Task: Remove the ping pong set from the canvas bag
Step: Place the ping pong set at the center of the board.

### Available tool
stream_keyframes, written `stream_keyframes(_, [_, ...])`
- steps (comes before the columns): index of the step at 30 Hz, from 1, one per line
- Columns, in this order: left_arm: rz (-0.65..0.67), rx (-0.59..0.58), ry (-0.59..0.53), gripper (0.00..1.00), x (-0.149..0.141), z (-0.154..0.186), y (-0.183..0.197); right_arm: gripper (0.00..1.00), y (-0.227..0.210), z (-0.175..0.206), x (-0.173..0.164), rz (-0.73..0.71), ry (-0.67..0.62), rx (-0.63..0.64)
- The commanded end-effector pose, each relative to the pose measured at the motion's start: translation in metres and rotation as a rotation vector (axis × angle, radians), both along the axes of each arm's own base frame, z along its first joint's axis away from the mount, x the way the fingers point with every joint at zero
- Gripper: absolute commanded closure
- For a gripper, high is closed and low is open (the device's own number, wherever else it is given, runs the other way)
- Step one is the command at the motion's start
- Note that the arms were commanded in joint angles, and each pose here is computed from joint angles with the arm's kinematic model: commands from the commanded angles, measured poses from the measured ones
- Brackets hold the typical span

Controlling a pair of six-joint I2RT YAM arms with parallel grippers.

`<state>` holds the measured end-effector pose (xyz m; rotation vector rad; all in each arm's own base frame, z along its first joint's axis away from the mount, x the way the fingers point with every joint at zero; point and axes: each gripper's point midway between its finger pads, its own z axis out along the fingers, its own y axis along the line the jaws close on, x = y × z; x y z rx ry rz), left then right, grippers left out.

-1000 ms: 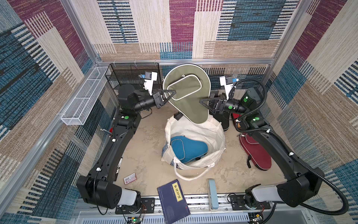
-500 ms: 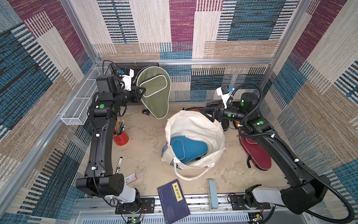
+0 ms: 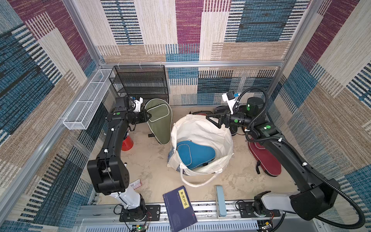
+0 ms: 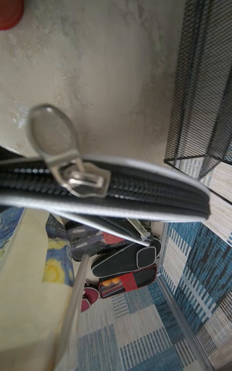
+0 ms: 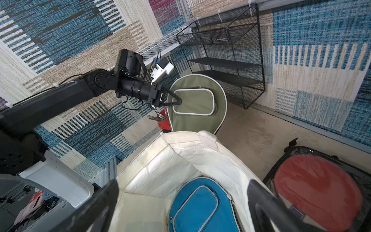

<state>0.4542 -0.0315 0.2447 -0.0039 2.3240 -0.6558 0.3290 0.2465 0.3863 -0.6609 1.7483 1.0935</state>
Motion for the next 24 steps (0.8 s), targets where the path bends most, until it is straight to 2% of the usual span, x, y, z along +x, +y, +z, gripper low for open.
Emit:
stream_keyframes(1, [0.007,-0.077,-0.021,1.0,0.014,-0.002,-0.004,0.01,0.003,0.006,-0.001,0.02,-0.006,0.018])
stream_keyframes(11, [0.069,-0.217,0.151,1.0,0.037,-0.077,-0.001,0.01,0.004,0.009,0.002,0.018,0.011,0.026])
stream_keyframes(24, [0.108,-0.264,0.262,1.0,0.061,-0.138,0.002,0.01,0.009,0.003,0.017,0.009,0.054,0.007])
